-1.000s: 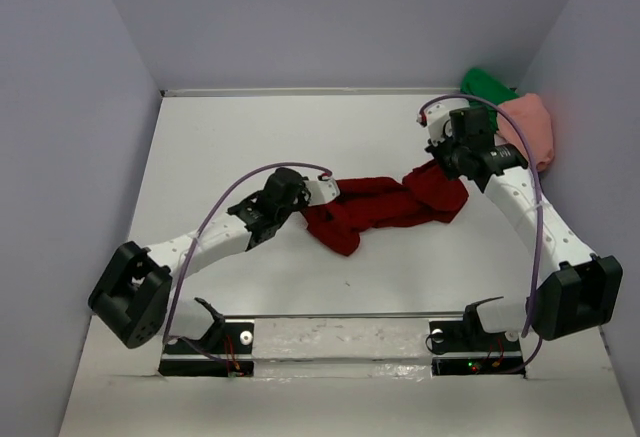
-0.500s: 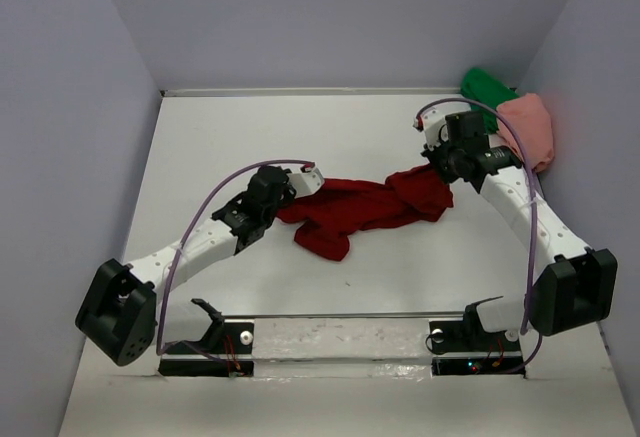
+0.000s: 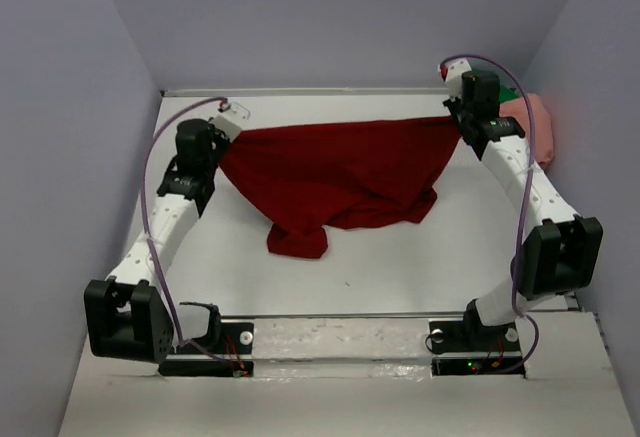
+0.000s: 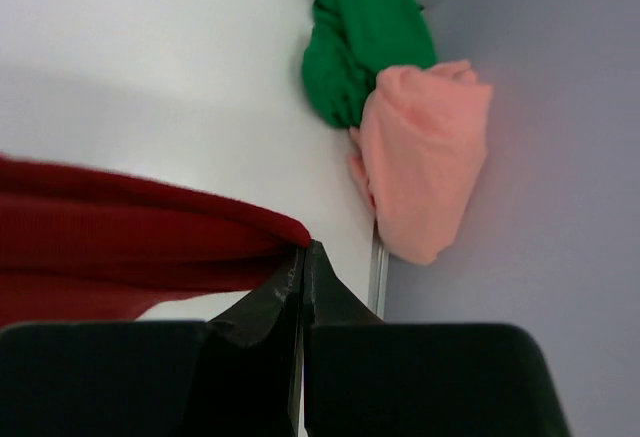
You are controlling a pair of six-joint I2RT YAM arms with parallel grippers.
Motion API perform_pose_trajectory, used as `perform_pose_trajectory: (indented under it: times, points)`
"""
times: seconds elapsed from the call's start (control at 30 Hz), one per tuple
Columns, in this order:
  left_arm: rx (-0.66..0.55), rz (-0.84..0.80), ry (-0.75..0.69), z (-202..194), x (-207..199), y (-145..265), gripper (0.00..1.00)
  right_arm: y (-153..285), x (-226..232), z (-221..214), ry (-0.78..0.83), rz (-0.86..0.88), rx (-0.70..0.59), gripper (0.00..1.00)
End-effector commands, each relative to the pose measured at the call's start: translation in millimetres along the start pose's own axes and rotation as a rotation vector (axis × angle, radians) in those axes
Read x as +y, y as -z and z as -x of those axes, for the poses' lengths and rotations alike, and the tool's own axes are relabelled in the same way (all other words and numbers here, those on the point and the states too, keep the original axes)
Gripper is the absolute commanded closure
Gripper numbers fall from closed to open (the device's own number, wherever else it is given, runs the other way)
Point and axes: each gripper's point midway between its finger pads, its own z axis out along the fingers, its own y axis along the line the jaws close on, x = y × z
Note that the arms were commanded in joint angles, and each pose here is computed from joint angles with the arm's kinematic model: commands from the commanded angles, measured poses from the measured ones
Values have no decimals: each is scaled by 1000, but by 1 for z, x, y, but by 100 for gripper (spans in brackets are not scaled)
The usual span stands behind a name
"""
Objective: Fold and stack the t-shirts
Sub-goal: Flatten out the tshirt
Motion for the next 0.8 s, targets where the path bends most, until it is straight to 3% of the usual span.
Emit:
perform_pose_trajectory:
  times: [0.0, 0.1, 0.2, 0.4, 0.6, 0.77]
  points:
    - [-136, 86, 192, 45, 84, 0, 100, 10, -75, 73, -126, -190, -176, 100]
    - [-194, 99, 223, 74, 128, 3, 100, 13, -91, 107, -161, -181, -235, 100]
    - [-213, 83, 229, 88, 137, 6, 100, 30, -103, 131, -194, -166, -300, 100]
    - [-321, 38, 243, 127, 147, 40, 100, 115, -110, 162, -256, -16, -497, 100]
    - [-464, 23, 201, 148, 143, 107, 100, 212, -120, 140, -268, 27, -618, 100]
    - [-607, 16, 156, 161, 131, 172, 100, 266, -131, 103, -277, -45, -674, 100]
